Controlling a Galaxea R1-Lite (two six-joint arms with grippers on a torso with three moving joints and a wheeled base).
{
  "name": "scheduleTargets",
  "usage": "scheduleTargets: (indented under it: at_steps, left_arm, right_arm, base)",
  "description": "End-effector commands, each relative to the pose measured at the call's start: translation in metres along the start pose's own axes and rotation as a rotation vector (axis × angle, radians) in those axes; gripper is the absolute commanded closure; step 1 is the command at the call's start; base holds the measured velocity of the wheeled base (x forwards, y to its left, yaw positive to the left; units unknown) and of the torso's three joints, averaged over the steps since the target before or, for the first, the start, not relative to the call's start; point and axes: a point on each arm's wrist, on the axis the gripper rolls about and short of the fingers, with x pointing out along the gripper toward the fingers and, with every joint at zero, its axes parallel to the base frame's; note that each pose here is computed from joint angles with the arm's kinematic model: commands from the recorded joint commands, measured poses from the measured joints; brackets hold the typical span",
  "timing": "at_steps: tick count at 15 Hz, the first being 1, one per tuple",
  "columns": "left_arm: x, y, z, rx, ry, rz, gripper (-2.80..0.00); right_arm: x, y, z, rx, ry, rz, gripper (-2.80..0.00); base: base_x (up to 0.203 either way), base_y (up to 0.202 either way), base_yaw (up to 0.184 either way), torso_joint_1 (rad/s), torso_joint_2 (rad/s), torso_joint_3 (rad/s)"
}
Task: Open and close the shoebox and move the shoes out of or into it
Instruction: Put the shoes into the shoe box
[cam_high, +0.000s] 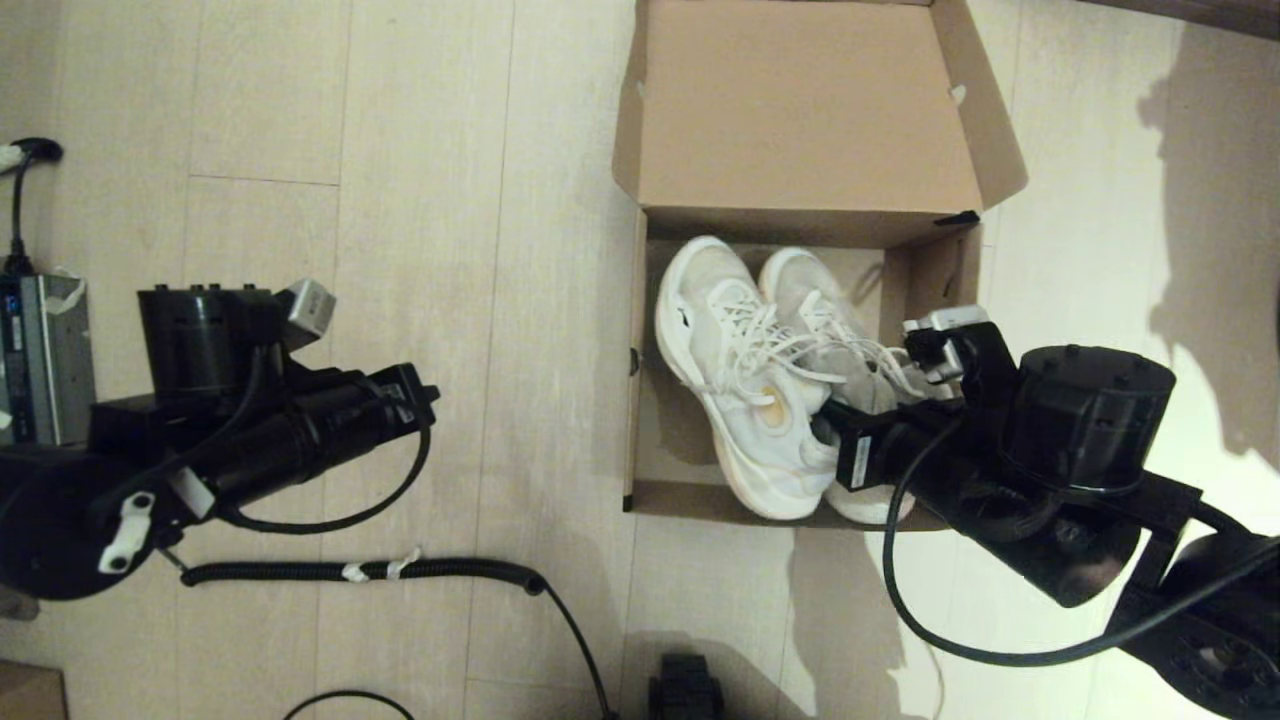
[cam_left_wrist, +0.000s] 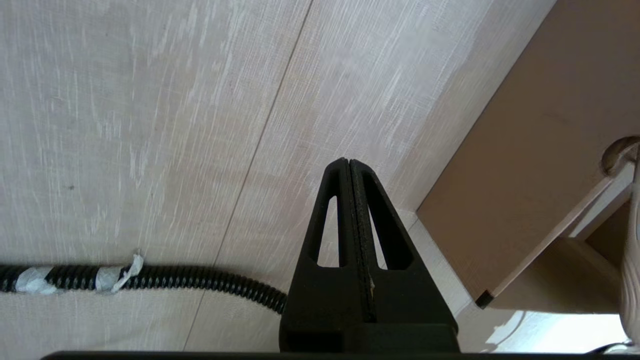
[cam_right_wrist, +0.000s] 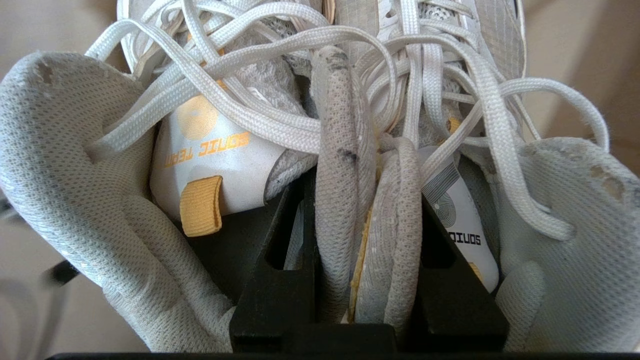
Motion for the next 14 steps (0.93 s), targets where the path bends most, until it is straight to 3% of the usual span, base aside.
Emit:
scheduleTargets:
  at_steps: [1,7,8,14]
  left_arm:
    - [0.0006,0.0022,-0.002,-0.003,0.005,0.007,0.0]
    - [0.0031,0.0048,-0.007,-0.005,-0.019,-0.007,0.0]
    - [0.003,0.0048,-0.007,-0.005,-0.019,-0.007,0.0]
    - [0.0003,0.004,-0.0048,-0.004,-0.029,-0.009,0.0]
  right_arm:
    - [0.0054,0.0008,-0.0088,-0.011,0.022,-0.017,0.0]
    - [0.0096,-0.0013,-0.013,-0.018,0.034,-0.06,0.0]
    - [0.0111,-0.0013,-0.0131,-0.017,0.033,-0.066,-2.8]
    - [0.0114,-0.0011,-0.0136,-0.008,0.032,-0.071,-2.8]
  base:
    - [0.0,0.0,0.0,0.0,0.0,0.0]
    - [0.0,0.0,0.0,0.0,0.0,0.0]
    - [0.0,0.0,0.0,0.0,0.0,0.0]
    - [0.0,0.0,0.0,0.0,0.0,0.0]
